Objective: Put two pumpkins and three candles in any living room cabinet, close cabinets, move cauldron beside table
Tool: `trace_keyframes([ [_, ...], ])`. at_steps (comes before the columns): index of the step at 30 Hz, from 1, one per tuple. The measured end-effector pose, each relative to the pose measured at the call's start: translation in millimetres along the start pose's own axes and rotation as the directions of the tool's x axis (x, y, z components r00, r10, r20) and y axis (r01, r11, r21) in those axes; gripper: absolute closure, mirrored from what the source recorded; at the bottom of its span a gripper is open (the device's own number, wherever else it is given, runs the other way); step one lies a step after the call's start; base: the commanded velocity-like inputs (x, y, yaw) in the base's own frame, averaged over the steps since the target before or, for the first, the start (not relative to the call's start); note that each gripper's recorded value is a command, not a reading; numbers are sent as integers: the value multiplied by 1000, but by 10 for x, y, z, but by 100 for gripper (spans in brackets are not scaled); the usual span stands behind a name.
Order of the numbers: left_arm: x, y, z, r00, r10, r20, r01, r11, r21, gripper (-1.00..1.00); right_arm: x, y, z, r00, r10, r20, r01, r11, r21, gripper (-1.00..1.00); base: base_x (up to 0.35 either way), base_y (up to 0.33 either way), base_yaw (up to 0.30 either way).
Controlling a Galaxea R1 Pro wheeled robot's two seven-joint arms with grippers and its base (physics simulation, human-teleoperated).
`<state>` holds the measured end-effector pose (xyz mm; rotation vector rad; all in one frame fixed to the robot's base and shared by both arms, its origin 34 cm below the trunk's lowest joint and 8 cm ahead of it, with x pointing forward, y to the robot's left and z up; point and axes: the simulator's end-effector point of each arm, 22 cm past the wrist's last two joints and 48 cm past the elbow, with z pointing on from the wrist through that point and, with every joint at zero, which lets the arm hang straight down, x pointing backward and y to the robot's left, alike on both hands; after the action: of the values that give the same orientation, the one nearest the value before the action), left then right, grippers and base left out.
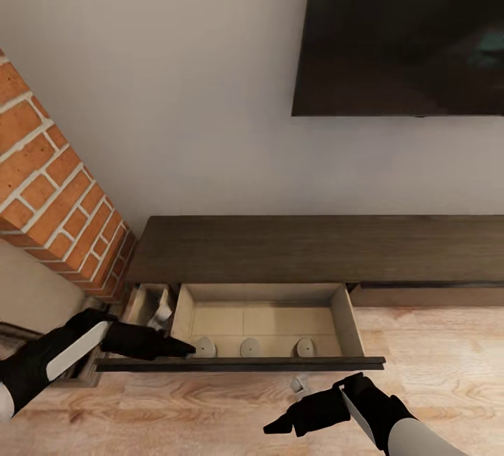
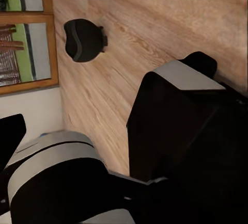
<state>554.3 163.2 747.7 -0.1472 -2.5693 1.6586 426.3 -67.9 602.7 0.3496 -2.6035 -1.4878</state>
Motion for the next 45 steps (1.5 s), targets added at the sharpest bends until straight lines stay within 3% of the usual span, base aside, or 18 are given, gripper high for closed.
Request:
trace_keyframes([
  [5, 560, 210, 198, 988, -74, -138, 68, 997, -48, -100, -64, -117, -47, 998, -55, 30, 52, 995, 80, -100, 0, 0, 0],
  [9, 1004, 363, 568, 959, -149, -240, 135, 988, -73, -100, -101, -197, -64, 996, -74, 43, 68, 990, 123, -100, 0, 0, 0],
  [12, 1305, 640, 878, 926, -259, -274, 229, 964, -138, -100, -115, -391, -89, 996, -78, 42, 68, 975, 213, -100, 0, 0, 0],
  [14, 1576, 988, 1166, 890, -384, -243, 330, 914, -236, -100, -151, -568, -107, 994, -96, 52, 76, 951, 300, -100, 0, 0, 0],
  [16, 1636, 1115, 1275, 897, -390, -207, 333, 905, -264, -100, -139, -646, -94, 993, -105, 57, 80, 938, 336, -100, 0, 0, 0],
  [19, 1620, 1224, 1335, 923, -348, -165, 295, 914, -278, -100, -56, -834, -117, 992, -108, 58, 75, 910, 409, -100, 0, 0, 0],
  [21, 1616, 1276, 1332, 931, -332, -150, 280, 915, -290, -100, -17, -986, -168, 991, -117, 63, 74, 880, 469, -100, 0, 0, 0],
  [23, 1630, 1460, 1288, 941, -309, -135, 243, 899, -365, -100, 24, -1143, -236, 989, -129, 70, 73, 844, 531, -100, 0, 0, 0],
  [26, 1671, 1788, 1243, 956, -271, -116, 174, 837, -519, -100, 101, -1238, -275, 989, -130, 65, 72, 823, 563, -100, 0, 0, 0],
  [29, 1639, 1914, 1260, 964, -256, -71, 170, 798, -578, -100, 171, -1284, -287, 989, -136, 54, 80, 813, 576, -100, 0, 0, 0],
  [32, 1567, 2068, 1266, 972, -234, 11, 186, 741, -645, -100, 260, -1415, -358, 987, -150, 52, 85, 776, 625, -100, 0, 0, 0],
  [34, 1550, 2187, 1254, 976, -210, 56, 187, 680, -709, -100, 299, -1491, -394, 984, -166, 60, 85, 745, 662, -100, 0, 0, 0],
  [37, 1561, 2347, 1208, 984, -149, 101, 167, 548, -820, -100, 398, -1506, -329, 980, -186, 71, 86, 717, 692, -100, 0, 0, 0],
  [39, 1540, 2396, 1171, 986, -111, 128, 166, 491, -855, -100, 501, -1474, -239, 977, -199, 80, 86, 705, 704, -100, 0, 0, 0],
  [40, 1525, 2407, 1160, 986, -95, 139, 167, 475, -864, -100, 532, -1459, -201, 974, -208, 88, 84, 695, 714, -100, 0, 0, 0],
  [41, 1524, 2421, 1154, 985, -72, 157, 172, 457, -872, -100, 543, -1462, -190, 966, -235, 111, 74, 658, 749, -100, 0, 0, 0],
  [43, 1525, 2437, 1137, 983, -50, 174, 178, 446, -877, -100, 539, -1483, -234, 954, -265, 141, 54, 614, 787, -100, 0, 0, 0],
  [45, 1533, 2454, 1117, 981, -30, 190, 184, 439, -880, -100, 557, -1451, -219, 943, -289, 167, 39, 593, 804, -100, 0, 0, 0],
])
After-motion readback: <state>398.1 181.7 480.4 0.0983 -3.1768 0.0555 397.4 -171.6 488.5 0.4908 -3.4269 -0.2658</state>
